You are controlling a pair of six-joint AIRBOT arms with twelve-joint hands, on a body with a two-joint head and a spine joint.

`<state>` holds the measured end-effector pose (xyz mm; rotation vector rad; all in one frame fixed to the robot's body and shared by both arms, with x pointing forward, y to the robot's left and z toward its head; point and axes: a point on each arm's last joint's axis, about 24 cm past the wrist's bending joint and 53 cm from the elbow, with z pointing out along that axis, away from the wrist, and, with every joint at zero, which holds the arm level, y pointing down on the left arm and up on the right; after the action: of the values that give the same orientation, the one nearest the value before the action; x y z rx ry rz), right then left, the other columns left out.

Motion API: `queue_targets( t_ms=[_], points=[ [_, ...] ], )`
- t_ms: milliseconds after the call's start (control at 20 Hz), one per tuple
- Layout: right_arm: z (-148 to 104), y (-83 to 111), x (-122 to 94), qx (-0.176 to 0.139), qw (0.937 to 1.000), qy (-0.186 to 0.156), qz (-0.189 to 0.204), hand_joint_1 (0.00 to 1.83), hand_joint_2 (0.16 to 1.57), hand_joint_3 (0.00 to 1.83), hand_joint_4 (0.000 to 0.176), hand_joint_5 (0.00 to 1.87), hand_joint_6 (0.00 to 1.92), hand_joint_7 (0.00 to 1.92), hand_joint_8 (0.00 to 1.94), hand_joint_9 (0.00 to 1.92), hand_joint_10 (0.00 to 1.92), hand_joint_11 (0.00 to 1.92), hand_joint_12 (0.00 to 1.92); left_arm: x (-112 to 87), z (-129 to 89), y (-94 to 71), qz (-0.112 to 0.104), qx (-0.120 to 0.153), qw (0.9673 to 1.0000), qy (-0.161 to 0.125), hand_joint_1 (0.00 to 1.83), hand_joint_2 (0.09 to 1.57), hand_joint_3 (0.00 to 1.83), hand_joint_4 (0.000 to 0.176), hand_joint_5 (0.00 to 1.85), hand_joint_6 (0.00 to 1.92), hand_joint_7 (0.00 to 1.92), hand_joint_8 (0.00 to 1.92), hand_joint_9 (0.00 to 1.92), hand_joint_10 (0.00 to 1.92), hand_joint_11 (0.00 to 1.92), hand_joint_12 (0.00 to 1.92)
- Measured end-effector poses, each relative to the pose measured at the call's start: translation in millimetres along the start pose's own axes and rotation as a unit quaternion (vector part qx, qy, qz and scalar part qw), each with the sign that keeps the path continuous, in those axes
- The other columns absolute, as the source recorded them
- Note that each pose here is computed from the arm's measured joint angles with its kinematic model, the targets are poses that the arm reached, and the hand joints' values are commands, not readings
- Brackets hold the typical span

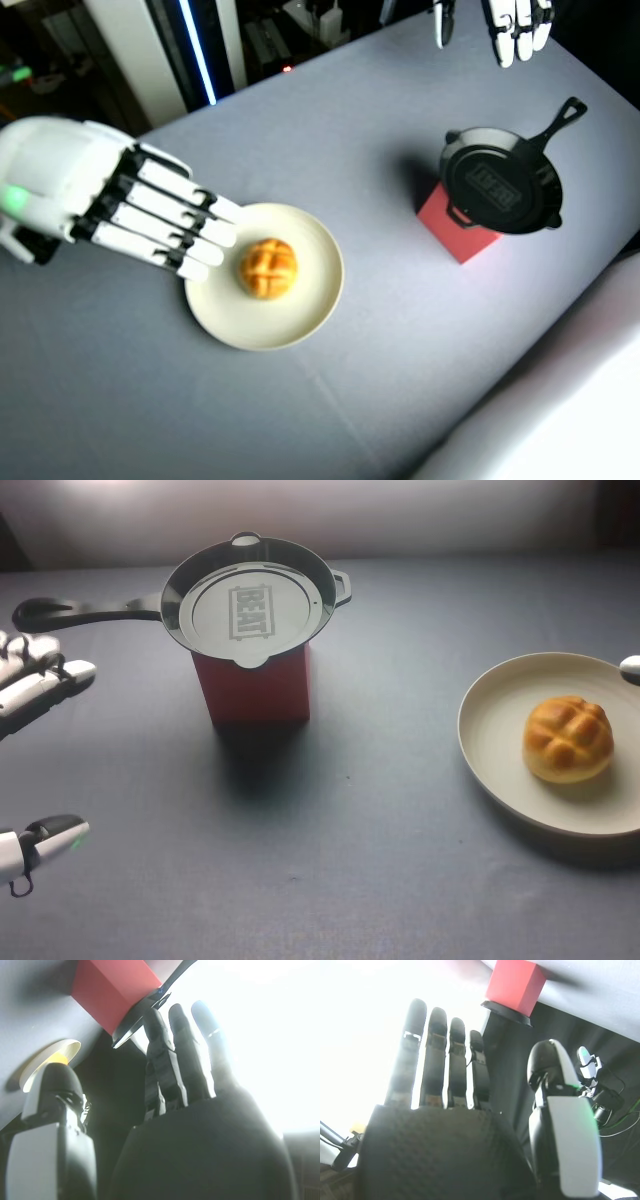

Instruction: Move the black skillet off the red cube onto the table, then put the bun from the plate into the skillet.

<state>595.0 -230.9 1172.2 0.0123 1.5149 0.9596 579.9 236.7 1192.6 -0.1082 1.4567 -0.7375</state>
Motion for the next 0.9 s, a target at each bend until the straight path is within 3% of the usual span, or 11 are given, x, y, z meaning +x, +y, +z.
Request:
queue_targets(
  t_ms=[50,200,250,350,400,450,500,550,650,850,900],
  points=[
    [0.0,0.2,-0.1,0.000,1.0000,0.000,0.000,0.64,1.26,0.00,0.071,0.37,0.00,0.34,0.00,0.32,0.00,0.20,0.32,-0.1,0.0,0.0,0.000,0.000,1.0000,0.000,0.66,0.98,0.00,0.071,0.28,0.00,0.15,0.00,0.11,0.00,0.00,0.44],
    [0.1,-0.3,-0.1,0.000,1.0000,0.000,0.000,0.64,1.26,0.00,0.072,0.37,0.00,0.35,0.00,0.32,0.00,0.21,0.29,0.3,0.0,0.1,0.000,0.000,1.0000,0.001,0.60,0.99,0.00,0.043,0.28,0.00,0.16,0.00,0.15,0.01,0.00,0.57],
    [0.1,-0.3,-0.2,0.000,1.0000,0.000,0.000,0.62,1.26,0.00,0.068,0.37,0.00,0.35,0.00,0.32,0.00,0.21,0.29,0.3,0.1,0.1,0.000,0.000,1.0000,0.001,0.61,0.99,0.00,0.048,0.29,0.00,0.16,0.00,0.16,0.00,0.00,0.56],
    [0.1,-0.4,-0.2,0.000,1.0000,0.000,0.000,0.61,1.26,0.00,0.060,0.37,0.00,0.36,0.00,0.33,0.00,0.24,0.23,-1.7,3.2,1.0,0.001,0.000,1.0000,-0.002,0.63,1.00,0.00,0.025,0.29,0.00,0.19,0.00,0.12,0.01,0.00,0.37],
    [0.1,-0.3,-0.2,0.000,1.0000,0.000,0.000,0.65,1.26,0.00,0.065,0.37,0.00,0.35,0.00,0.32,0.00,0.23,0.22,-6.6,9.0,3.1,0.004,0.003,0.9999,-0.009,0.66,1.00,0.00,0.040,0.30,0.00,0.20,0.00,0.12,0.00,0.00,0.31],
    [0.1,-0.2,-0.2,0.000,1.0000,0.000,0.001,0.64,1.26,0.00,0.072,0.37,0.00,0.35,0.00,0.32,0.00,0.23,0.22,-10.2,15.3,6.1,0.001,0.001,0.9998,-0.018,0.72,1.01,0.00,0.042,0.31,0.00,0.21,0.00,0.12,0.00,0.00,0.27],
    [0.1,-0.4,0.0,0.000,1.0000,0.000,0.001,0.64,1.27,0.00,0.069,0.37,0.00,0.35,0.00,0.32,0.00,0.23,0.22,-15.1,24.5,8.6,-0.003,0.000,0.9996,-0.028,0.73,1.03,0.01,0.059,0.29,0.00,0.19,0.00,0.09,0.00,0.00,0.17],
    [0.1,-0.9,-0.3,0.001,1.0000,0.000,0.000,0.64,1.27,0.00,0.068,0.37,0.00,0.35,0.00,0.32,0.00,0.24,0.22,-19.2,34.9,11.9,-0.008,-0.002,0.9992,-0.039,0.73,1.04,0.00,0.062,0.29,0.00,0.19,0.00,0.09,0.00,0.00,0.13],
    [0.1,-0.3,0.0,0.000,1.0000,0.001,0.000,0.65,1.27,0.00,0.060,0.38,0.00,0.35,0.00,0.32,0.00,0.23,0.22,-27.8,57.5,14.3,-0.002,-0.005,0.9985,-0.054,0.75,1.06,0.00,0.077,0.29,0.00,0.19,0.00,0.12,0.00,0.00,0.25],
    [0.0,-1.1,0.7,0.001,1.0000,0.002,0.001,0.64,1.27,0.00,0.065,0.38,0.00,0.37,0.00,0.34,0.01,0.25,0.22,-16.1,98.6,33.3,-0.011,-0.037,0.9986,-0.037,0.68,1.01,0.00,0.092,0.25,0.00,0.16,0.00,0.08,0.00,0.00,0.19],
    [-0.1,-1.4,0.9,0.002,1.0000,0.002,0.000,0.64,1.27,0.00,0.055,0.40,0.00,0.38,0.00,0.37,0.01,0.27,0.23,-14.7,113.3,41.1,-0.005,-0.051,0.9983,-0.028,0.64,0.99,0.00,0.119,0.26,0.00,0.20,0.00,0.17,0.01,0.00,0.33]
  ],
)
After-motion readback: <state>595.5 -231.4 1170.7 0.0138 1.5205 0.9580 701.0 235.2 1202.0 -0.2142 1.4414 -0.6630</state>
